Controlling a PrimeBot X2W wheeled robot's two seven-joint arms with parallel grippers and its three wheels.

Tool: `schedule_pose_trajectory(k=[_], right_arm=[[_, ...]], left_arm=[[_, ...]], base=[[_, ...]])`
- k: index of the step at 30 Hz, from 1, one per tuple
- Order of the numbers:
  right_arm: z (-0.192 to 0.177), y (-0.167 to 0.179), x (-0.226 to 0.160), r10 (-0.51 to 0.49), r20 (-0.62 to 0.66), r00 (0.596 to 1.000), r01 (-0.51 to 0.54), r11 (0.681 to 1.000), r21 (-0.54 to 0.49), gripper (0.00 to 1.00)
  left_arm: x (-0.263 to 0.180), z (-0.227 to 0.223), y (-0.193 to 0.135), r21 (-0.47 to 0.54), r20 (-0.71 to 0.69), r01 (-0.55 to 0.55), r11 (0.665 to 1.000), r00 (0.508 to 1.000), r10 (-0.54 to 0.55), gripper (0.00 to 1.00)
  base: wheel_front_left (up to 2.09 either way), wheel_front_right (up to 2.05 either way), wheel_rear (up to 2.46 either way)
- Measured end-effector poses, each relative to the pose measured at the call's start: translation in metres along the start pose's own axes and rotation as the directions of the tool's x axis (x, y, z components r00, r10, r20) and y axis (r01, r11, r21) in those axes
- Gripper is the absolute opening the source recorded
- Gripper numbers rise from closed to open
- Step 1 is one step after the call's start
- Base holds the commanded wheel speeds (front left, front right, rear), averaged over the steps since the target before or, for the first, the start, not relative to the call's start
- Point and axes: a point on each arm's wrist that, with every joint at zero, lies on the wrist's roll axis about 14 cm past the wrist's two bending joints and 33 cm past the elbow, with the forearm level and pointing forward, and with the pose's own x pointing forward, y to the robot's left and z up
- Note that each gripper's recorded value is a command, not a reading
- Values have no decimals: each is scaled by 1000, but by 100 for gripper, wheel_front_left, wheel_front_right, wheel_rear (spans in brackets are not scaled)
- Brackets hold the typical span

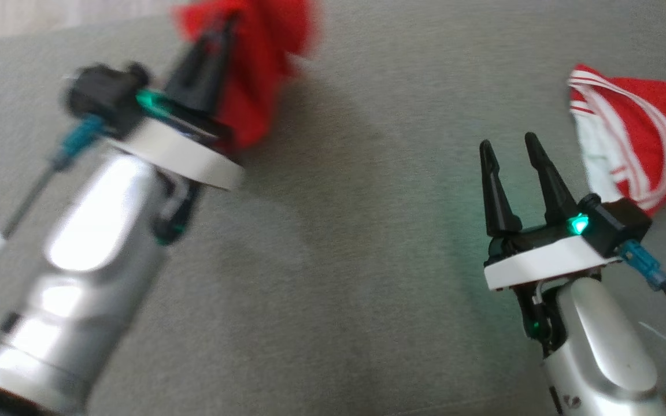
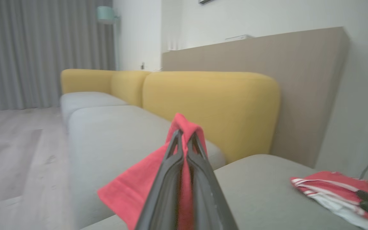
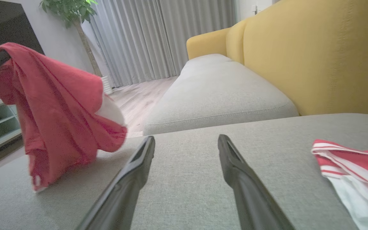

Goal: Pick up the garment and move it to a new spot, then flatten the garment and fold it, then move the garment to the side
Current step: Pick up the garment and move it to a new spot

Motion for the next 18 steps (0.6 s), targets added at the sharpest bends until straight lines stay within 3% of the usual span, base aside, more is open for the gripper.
schedule_pose_trajectory(k=[5,9,10,11,18], right_arm=[[10,-13,-17,-47,20,999,47,999,0,100],[15,-14,-23,-53,31,998,53,999,2,100],[14,-14,-24,-54,27,998,53,999,6,100],[12,-14,-23,-53,21,998,53,999,8,100],[6,-6,-16,-29,10,1000,29,999,21,100]], left_arm=[[17,3,-80,-101,51,163,981,986,-158,0],[2,-33,-99,-154,-35,168,974,984,-175,0],[-3,-46,-96,-165,-69,149,975,984,-162,16],[-9,-58,-91,-176,-102,124,977,984,-143,100],[-50,-88,-32,-197,-178,-129,972,980,94,100]], base=[[0,0,0],[0,0,0],[0,0,0],[0,0,0],[0,0,0]])
